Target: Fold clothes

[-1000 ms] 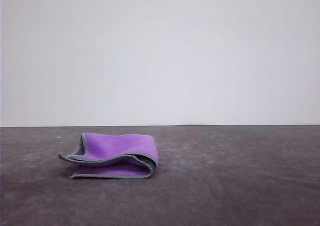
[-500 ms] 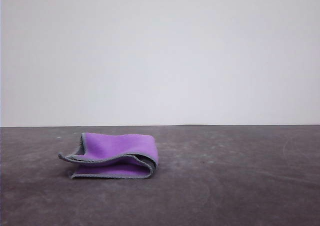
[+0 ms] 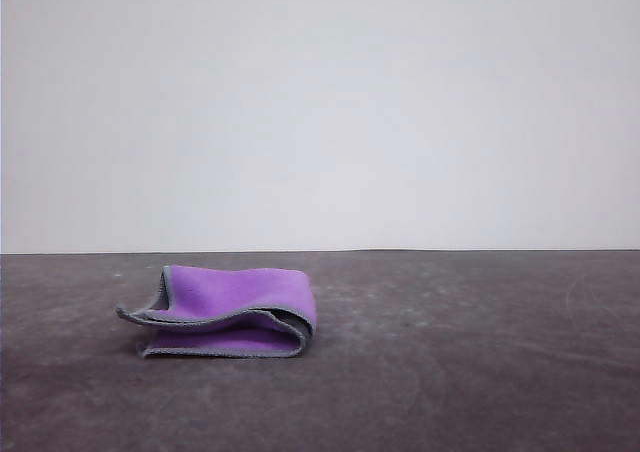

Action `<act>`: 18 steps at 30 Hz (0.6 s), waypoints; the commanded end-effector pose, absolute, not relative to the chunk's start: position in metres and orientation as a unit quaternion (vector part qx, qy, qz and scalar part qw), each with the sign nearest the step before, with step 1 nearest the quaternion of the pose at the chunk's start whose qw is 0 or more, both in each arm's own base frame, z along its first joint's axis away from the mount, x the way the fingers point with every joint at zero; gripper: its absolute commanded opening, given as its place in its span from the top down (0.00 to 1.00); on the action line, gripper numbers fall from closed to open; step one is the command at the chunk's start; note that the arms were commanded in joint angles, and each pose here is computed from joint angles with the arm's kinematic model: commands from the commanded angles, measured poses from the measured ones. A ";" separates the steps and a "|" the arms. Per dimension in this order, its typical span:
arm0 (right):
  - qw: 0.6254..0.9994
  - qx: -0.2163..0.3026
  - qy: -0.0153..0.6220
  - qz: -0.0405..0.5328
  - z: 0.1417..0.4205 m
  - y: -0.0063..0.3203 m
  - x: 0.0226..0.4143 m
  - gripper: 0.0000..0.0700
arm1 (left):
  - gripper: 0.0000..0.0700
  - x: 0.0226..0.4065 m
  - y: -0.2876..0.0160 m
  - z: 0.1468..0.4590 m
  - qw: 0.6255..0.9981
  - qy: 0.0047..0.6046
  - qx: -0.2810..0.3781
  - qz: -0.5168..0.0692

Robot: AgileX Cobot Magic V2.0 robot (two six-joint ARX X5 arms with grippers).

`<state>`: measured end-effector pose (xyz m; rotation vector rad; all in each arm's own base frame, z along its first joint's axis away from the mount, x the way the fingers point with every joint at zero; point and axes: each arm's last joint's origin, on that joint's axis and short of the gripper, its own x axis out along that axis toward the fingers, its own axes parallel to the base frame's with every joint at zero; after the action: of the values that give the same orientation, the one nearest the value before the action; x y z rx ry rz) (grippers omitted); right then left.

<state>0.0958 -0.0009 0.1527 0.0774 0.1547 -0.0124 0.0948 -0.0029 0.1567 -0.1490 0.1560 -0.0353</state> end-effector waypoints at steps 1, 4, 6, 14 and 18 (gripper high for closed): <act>0.997 0.040 0.073 -0.008 0.152 -0.001 0.096 0.99 | 0.98 0.096 -0.003 0.150 0.993 0.090 -0.070 -0.014; 0.996 0.040 0.073 -0.008 0.152 -0.001 0.096 0.99 | 0.98 0.096 -0.003 0.150 0.993 0.090 -0.070 -0.014; 0.997 0.040 0.073 -0.008 0.152 -0.001 0.096 0.99 | 0.98 0.096 -0.003 0.150 0.993 0.090 -0.070 -0.014; 0.997 0.040 0.073 -0.008 0.152 -0.001 0.096 0.99 | 0.98 0.096 -0.003 0.150 0.993 0.090 -0.070 -0.014; 0.997 0.040 0.073 -0.008 0.152 -0.001 0.096 0.99 | 0.98 0.096 -0.003 0.150 0.993 0.090 -0.070 -0.014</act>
<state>0.0958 -0.0009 0.1527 0.0774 0.1547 -0.0124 0.0948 -0.0029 0.1567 -0.1493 0.1560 -0.0356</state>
